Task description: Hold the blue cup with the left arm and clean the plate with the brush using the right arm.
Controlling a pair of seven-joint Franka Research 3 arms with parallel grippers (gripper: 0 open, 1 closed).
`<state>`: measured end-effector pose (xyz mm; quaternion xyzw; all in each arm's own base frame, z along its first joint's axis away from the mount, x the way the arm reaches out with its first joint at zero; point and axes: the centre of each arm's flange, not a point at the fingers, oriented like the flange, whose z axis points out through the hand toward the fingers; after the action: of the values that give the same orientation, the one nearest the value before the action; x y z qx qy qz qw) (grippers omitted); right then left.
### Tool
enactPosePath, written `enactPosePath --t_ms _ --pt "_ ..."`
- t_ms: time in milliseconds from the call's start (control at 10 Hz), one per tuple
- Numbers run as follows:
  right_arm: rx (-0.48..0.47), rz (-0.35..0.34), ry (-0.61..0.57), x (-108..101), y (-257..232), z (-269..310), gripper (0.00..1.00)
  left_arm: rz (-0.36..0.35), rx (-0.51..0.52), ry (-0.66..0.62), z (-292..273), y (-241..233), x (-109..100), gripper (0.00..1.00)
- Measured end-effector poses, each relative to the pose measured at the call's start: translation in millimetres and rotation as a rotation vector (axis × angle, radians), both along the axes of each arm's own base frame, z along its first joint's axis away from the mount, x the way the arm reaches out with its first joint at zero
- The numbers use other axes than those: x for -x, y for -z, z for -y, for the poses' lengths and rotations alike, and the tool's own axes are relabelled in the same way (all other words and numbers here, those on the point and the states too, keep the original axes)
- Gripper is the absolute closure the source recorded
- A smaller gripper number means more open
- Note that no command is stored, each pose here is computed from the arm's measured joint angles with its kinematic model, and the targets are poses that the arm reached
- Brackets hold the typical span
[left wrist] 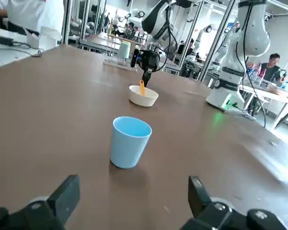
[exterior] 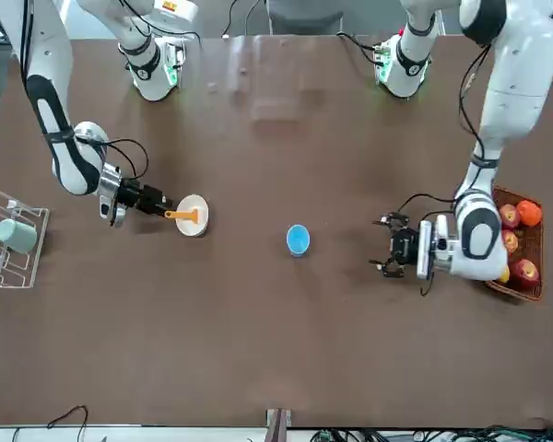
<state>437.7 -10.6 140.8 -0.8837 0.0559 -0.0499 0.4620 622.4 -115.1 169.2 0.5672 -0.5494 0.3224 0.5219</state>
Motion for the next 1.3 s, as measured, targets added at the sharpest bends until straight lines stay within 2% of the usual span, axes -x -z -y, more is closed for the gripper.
enactPosePath --t_ms 300,600,1100,1300 --pt "-0.062 0.011 0.023 -4 -3 -5 0.02 0.089 0.072 0.0 43 34 10 0.0" --pt "-0.091 0.024 0.037 -9 -7 -8 0.05 0.119 0.122 -0.014 70 63 22 0.0" --pt "-0.085 0.066 0.004 -7 1 -9 0.25 0.134 0.19 -0.02 130 106 44 0.0" --pt "-0.083 0.079 -0.006 -9 3 -10 0.33 0.13 0.212 -0.048 142 110 47 0.0"
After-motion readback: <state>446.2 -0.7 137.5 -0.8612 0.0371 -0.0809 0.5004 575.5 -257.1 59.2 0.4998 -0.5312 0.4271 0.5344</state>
